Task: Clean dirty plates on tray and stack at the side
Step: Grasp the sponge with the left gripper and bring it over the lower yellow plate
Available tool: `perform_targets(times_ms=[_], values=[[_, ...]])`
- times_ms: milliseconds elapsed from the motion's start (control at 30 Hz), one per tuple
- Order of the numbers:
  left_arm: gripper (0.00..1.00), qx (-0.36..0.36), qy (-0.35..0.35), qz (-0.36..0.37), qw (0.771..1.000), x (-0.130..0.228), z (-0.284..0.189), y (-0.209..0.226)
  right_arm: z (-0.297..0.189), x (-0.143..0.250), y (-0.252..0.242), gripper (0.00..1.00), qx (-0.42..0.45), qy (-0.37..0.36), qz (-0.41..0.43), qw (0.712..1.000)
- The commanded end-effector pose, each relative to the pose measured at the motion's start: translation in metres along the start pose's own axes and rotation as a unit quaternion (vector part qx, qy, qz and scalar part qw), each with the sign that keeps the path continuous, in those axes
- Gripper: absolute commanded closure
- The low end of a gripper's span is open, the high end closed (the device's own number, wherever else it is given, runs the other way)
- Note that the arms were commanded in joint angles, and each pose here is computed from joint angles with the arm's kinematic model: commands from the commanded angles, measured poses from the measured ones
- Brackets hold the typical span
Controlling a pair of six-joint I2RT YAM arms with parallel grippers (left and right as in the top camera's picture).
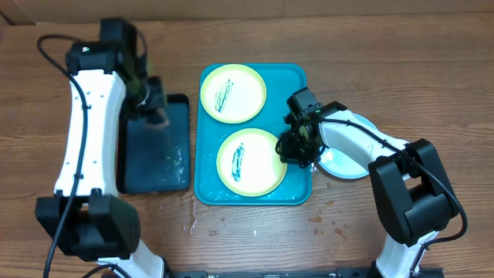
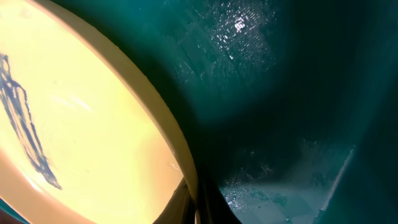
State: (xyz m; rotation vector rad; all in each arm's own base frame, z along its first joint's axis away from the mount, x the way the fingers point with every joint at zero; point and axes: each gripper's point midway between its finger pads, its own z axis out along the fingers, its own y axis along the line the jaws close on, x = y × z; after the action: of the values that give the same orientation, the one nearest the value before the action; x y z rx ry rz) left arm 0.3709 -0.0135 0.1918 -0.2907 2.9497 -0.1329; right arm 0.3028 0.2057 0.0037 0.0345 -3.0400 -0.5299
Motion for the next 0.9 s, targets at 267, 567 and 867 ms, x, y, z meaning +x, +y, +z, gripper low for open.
perform_targets(times_ms=[267, 567, 867], values=[[0.96, 0.11, 0.063, 0.149, 0.981, 0.081, 0.056, -0.151, 0.013, 0.001, -0.027, 0.96, 0.047, 0.006, 0.019, 0.999], [0.96, 0.101, 0.064, 0.149, 0.981, 0.12, 0.146, -0.146, 0.013, 0.001, -0.027, 0.96, 0.047, 0.007, 0.019, 0.999], [0.96, -0.069, 0.005, 0.178, 0.982, 0.099, 0.16, -0.085, 0.013, 0.001, -0.027, 0.96, 0.047, 0.007, 0.019, 0.999]])
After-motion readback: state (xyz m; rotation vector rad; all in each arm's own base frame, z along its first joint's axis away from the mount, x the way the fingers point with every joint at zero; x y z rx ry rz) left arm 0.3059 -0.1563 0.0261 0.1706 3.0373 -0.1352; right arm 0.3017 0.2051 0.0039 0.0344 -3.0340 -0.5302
